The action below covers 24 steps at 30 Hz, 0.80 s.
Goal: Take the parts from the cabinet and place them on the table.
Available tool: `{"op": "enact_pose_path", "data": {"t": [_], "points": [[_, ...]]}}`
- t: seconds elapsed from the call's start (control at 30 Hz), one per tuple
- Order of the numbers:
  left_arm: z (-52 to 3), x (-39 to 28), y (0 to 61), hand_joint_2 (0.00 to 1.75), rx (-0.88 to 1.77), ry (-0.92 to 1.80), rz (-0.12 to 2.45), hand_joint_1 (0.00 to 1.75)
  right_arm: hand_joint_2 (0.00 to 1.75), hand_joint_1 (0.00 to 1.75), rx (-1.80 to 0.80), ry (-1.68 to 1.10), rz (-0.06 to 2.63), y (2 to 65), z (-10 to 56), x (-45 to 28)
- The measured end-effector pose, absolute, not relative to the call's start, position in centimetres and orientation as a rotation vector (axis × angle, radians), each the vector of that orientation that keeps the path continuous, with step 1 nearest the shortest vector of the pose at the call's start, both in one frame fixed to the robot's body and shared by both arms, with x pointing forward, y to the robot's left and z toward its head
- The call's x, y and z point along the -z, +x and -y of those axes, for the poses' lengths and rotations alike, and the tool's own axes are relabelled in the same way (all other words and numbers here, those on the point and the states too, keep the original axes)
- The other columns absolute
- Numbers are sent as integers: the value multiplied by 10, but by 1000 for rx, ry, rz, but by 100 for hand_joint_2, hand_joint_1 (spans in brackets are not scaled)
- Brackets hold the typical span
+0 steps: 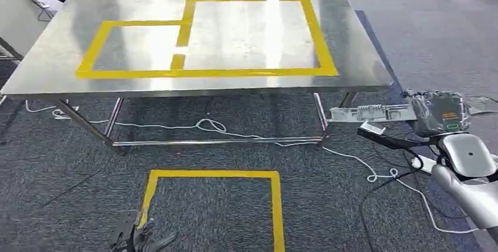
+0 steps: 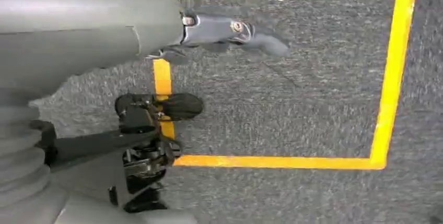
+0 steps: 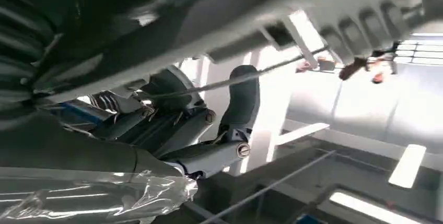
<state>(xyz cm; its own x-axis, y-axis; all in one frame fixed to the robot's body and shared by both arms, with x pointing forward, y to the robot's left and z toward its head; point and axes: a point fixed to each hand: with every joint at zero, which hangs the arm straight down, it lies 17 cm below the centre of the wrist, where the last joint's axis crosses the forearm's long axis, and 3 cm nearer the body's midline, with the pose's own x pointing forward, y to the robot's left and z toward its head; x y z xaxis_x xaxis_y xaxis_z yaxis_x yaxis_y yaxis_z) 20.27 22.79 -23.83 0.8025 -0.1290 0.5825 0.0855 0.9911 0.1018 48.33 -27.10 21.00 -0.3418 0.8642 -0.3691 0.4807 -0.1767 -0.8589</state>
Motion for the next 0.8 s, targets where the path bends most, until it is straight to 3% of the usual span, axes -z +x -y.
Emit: {"op": "enact_pose_path", "data": {"t": [0.8], "points": [[-235,241,197,175,104,88,616,0,175,175,-1522,-1518,1734,475,268,-194]]}}
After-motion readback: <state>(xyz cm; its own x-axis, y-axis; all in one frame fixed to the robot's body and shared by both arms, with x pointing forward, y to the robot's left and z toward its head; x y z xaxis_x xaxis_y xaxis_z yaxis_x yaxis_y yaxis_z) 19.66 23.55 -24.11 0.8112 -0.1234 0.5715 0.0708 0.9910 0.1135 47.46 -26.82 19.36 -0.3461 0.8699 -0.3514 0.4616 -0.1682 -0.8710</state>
